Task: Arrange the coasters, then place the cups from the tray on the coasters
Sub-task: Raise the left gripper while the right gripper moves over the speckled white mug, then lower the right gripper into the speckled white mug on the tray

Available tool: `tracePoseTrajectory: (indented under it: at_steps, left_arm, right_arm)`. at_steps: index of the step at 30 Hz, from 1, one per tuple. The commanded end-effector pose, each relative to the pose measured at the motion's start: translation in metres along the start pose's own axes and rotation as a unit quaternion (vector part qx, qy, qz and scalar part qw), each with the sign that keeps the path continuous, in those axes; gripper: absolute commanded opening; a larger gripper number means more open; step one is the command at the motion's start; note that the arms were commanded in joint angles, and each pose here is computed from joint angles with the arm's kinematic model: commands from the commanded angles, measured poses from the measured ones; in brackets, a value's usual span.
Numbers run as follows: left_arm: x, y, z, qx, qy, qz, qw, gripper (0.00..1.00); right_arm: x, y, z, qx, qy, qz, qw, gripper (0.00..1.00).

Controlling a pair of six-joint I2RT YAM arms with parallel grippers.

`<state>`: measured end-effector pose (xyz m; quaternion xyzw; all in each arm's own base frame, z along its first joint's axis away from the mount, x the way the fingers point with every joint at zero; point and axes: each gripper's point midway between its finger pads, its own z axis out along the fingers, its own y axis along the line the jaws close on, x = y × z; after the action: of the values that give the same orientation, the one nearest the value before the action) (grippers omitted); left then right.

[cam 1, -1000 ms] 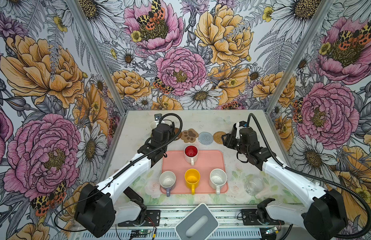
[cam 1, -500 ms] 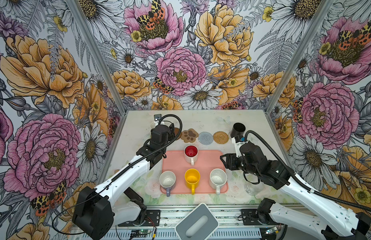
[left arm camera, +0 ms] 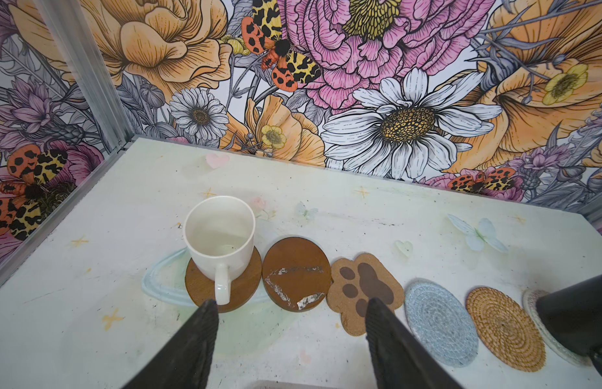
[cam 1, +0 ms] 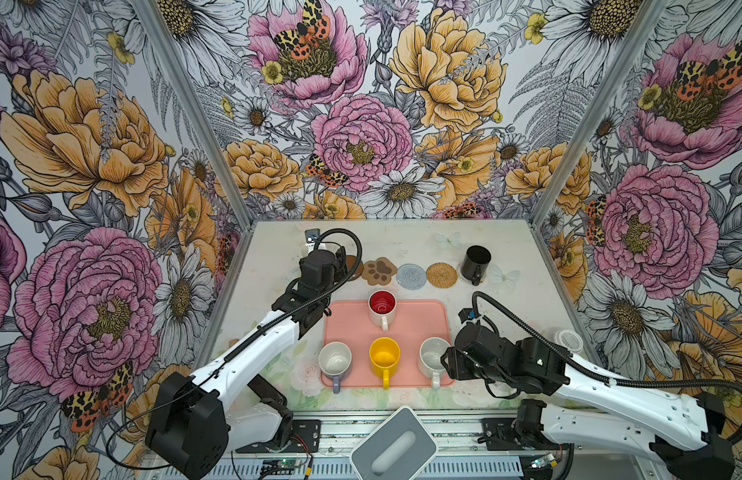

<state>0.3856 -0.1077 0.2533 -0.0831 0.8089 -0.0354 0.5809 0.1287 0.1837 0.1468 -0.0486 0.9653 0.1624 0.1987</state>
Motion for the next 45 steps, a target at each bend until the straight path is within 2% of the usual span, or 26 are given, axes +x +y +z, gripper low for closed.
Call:
tracePoseTrajectory:
  at_steps: [1, 18, 45]
  left_arm:
    - [0.0, 0.007, 0.0, 0.0, -0.004, -0.01, 1.0, 0.71]
    - [0.005, 0.025, 0.003, 0.001, -0.002, -0.06, 0.998, 0.71]
    - [0.008, 0.023, 0.005, 0.012, 0.004, -0.066, 0.998, 0.7]
  right_arm:
    - [0.006, -0.002, 0.003, 0.016, -0.001, 0.026, 1.0, 0.58]
    - [0.025, 0.001, 0.023, 0.064, 0.002, 0.045, 0.997, 0.58]
    - [0.039, 0.015, 0.051, 0.069, 0.022, 0.032, 0.997, 0.58]
